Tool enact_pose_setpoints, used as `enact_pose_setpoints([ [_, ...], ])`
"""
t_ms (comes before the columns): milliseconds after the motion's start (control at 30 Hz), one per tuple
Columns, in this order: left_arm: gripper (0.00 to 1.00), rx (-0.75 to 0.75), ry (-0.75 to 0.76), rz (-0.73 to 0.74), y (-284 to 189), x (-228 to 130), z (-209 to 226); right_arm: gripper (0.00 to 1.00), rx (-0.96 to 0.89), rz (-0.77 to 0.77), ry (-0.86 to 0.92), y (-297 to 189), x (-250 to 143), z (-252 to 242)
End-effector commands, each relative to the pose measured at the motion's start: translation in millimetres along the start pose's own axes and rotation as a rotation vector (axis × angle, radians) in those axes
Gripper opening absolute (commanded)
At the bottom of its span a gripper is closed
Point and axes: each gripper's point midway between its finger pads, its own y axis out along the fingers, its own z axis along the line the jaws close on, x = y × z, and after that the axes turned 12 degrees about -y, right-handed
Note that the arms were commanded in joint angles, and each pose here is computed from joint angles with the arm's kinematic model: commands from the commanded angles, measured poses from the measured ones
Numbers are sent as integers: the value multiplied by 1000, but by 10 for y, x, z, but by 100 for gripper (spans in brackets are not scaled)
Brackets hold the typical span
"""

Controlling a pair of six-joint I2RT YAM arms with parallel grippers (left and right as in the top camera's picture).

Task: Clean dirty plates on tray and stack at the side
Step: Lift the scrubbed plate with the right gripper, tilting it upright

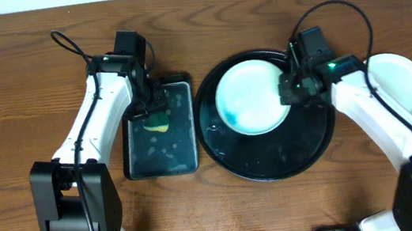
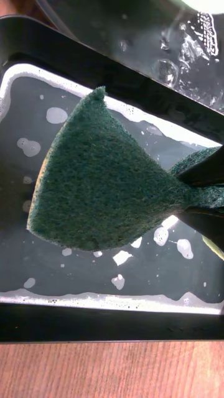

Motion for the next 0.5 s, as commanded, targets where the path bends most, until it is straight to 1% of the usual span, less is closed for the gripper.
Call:
enact_pose_setpoints([
  [0,8,18,23,-5,10,8,49,1,-228,-40,-49,-182,51,-365],
  [67,7,17,23,-6,11,13,46,1,-287,-53,-63,-275,57,-439],
  [167,7,14,24,-10,11,21,40,1,-327,-84,-71,-382,92,-463],
  [333,8,15,24,-9,12,20,41,1,-395,-174,-88,-591,226,-449],
  [467,8,15,24,-9,18,17,43,1,-491,-234,-149,-745,327,-422],
])
